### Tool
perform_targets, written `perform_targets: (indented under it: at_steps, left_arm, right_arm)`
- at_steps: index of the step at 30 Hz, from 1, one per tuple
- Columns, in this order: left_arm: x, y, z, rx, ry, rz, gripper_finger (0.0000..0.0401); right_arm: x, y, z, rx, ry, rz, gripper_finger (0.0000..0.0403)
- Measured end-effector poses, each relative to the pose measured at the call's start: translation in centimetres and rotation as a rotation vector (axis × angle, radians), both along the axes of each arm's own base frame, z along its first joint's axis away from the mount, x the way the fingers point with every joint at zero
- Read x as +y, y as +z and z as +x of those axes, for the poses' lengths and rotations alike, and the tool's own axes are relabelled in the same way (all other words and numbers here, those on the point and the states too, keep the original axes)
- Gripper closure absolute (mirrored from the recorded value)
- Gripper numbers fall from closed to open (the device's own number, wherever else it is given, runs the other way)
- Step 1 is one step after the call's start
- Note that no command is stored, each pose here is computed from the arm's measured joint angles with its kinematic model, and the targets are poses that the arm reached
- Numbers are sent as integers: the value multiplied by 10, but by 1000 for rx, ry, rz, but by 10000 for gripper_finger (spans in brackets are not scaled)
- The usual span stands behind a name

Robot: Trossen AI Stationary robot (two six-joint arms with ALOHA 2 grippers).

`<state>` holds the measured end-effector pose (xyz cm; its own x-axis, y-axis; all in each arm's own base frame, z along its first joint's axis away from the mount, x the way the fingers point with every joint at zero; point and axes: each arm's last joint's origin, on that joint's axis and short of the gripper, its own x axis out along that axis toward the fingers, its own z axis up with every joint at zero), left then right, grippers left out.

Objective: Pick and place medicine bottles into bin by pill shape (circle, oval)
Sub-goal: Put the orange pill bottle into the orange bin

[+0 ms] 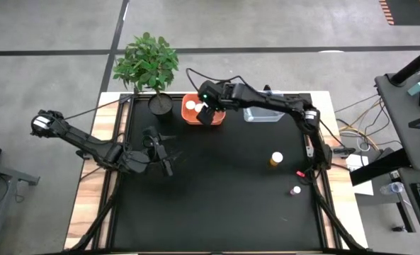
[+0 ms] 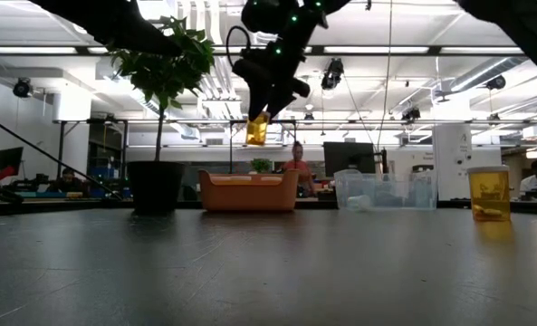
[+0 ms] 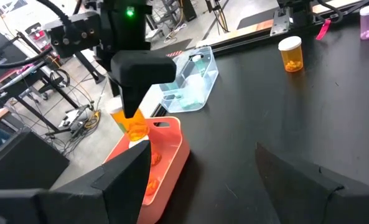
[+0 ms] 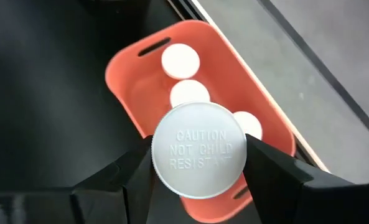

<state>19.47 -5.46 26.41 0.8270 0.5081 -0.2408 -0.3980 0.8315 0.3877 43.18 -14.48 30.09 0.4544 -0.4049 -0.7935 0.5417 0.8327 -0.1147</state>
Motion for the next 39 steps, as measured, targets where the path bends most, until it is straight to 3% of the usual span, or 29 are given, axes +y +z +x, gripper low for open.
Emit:
perform_targets:
  at_steps: [9, 23, 33, 39]
  left_arm:
    - [0, 0, 0, 1, 0, -1, 131]
    - [0, 0, 0, -1, 1, -3, 131]
    - [0, -1, 0, 0, 1, -2, 131]
    - [0, -1, 0, 0, 1, -2, 131]
  right_arm:
    - [-18, -8, 7, 59, 43, 36, 199]
    - [-36, -68, 19, 189, 1, 84, 198]
    - [-36, -70, 19, 188, -9, 84, 190]
    - [-37, -70, 19, 180, -20, 85, 165]
